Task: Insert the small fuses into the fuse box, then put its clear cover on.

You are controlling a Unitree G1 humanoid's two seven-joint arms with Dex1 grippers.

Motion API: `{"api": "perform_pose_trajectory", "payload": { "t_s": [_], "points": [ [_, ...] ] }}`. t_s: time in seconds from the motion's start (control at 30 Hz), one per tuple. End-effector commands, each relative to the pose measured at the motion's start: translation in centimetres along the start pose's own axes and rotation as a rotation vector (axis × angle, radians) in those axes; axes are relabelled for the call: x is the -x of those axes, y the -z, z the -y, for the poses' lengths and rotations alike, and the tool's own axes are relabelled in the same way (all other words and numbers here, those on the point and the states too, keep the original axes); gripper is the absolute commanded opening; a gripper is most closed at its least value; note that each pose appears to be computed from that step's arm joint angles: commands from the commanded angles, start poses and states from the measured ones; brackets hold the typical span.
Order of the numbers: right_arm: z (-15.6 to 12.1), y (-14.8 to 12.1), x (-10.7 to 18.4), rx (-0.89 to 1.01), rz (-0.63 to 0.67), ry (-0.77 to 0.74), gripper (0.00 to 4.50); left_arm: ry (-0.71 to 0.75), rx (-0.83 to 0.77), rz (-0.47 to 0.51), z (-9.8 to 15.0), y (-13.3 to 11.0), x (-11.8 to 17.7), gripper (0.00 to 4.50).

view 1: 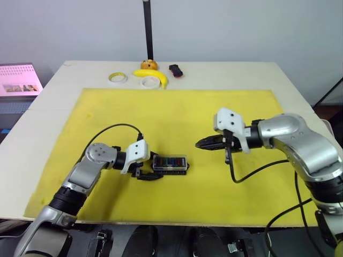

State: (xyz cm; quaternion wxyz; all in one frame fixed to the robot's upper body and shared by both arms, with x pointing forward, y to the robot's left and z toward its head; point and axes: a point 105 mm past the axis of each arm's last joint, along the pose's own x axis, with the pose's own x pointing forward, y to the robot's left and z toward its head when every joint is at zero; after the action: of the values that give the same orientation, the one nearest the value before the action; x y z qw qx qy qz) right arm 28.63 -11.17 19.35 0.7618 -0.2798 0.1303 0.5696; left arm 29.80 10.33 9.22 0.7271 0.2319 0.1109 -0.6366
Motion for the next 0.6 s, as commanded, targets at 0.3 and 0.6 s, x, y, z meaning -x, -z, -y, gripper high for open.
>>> {"api": "perform_pose_trajectory", "payload": {
  "t_s": [0.3,0.6],
  "points": [
    [-0.3,-1.3,2.5,0.071,0.006,0.080,0.00,-0.055,0.039,-0.094,0.3,0.7,5.6,4.47],
    [0.2,0.6,6.9,0.169,-0.136,0.058,0.73,-0.166,0.138,-0.086,2.0,-3.0,13.0,4.50]
  ]
}}
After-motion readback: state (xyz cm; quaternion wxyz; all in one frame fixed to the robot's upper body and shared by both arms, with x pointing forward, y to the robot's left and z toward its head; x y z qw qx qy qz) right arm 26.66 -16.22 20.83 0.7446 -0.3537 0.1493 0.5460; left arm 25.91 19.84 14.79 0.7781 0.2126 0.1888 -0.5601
